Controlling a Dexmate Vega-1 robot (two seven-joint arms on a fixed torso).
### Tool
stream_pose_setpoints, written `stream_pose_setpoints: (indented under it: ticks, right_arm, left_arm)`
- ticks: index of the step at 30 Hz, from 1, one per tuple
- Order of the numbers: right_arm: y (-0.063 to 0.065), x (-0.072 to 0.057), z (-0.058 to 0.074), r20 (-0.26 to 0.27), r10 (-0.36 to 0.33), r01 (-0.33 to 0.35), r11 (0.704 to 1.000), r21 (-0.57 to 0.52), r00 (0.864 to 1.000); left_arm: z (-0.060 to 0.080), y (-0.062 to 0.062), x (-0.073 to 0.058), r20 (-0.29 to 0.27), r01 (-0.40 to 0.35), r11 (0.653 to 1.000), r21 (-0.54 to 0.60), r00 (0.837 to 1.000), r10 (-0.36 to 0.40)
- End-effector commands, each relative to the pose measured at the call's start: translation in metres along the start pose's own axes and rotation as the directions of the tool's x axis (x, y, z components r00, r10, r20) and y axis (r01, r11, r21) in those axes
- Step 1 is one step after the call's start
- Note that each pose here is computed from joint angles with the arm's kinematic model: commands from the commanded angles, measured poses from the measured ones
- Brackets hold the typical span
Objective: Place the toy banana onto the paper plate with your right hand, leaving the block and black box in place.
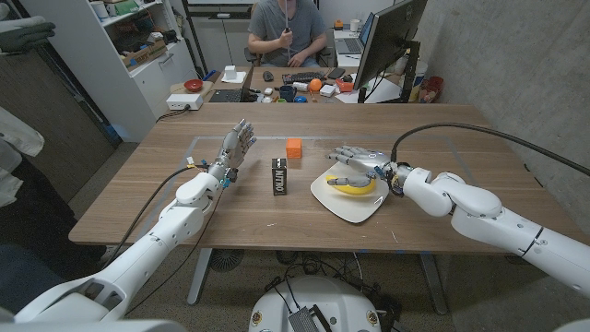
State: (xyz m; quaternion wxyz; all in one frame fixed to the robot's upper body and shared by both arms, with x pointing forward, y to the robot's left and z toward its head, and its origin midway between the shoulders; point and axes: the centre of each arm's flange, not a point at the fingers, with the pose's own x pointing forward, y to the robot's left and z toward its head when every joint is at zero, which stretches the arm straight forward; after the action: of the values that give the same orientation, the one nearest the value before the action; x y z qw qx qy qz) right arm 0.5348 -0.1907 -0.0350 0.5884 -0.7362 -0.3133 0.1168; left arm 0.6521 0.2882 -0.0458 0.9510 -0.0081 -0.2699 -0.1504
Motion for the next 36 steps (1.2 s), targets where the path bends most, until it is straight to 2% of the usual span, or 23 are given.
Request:
stream_pose_setpoints:
  ticks: [1,4,7,14,18,36]
  right_arm:
    - [-0.022,-0.004,-0.007,0.022,-0.076,0.074,0.994,0.075,0.997]
    - [-0.026,-0.004,-0.009,0.030,-0.084,0.081,0.991,0.104,0.996]
    - [-0.029,-0.005,-0.008,0.020,-0.095,0.093,0.993,0.072,0.995]
    - [-0.036,-0.005,-0.009,0.040,-0.105,0.098,0.984,0.147,0.994]
    - [-0.042,-0.008,-0.007,0.048,-0.149,0.141,0.979,0.145,0.988]
    - [-0.063,-0.013,-0.006,0.077,-0.211,0.194,0.963,0.185,0.974]
  left_arm:
    - [0.001,0.000,-0.002,0.004,-0.002,1.000,0.002,1.000,0.002]
    - [0.001,0.000,-0.003,0.007,-0.003,1.000,-0.001,1.000,0.003]
    - [0.002,0.001,-0.004,0.007,-0.005,1.000,0.001,1.000,0.005]
    - [0.003,0.001,-0.006,0.010,-0.008,1.000,0.003,1.000,0.008]
    - [0.003,0.001,-0.006,0.012,-0.004,1.000,0.002,1.000,0.004]
    - [0.004,0.001,-0.009,0.017,-0.012,1.000,0.001,1.000,0.012]
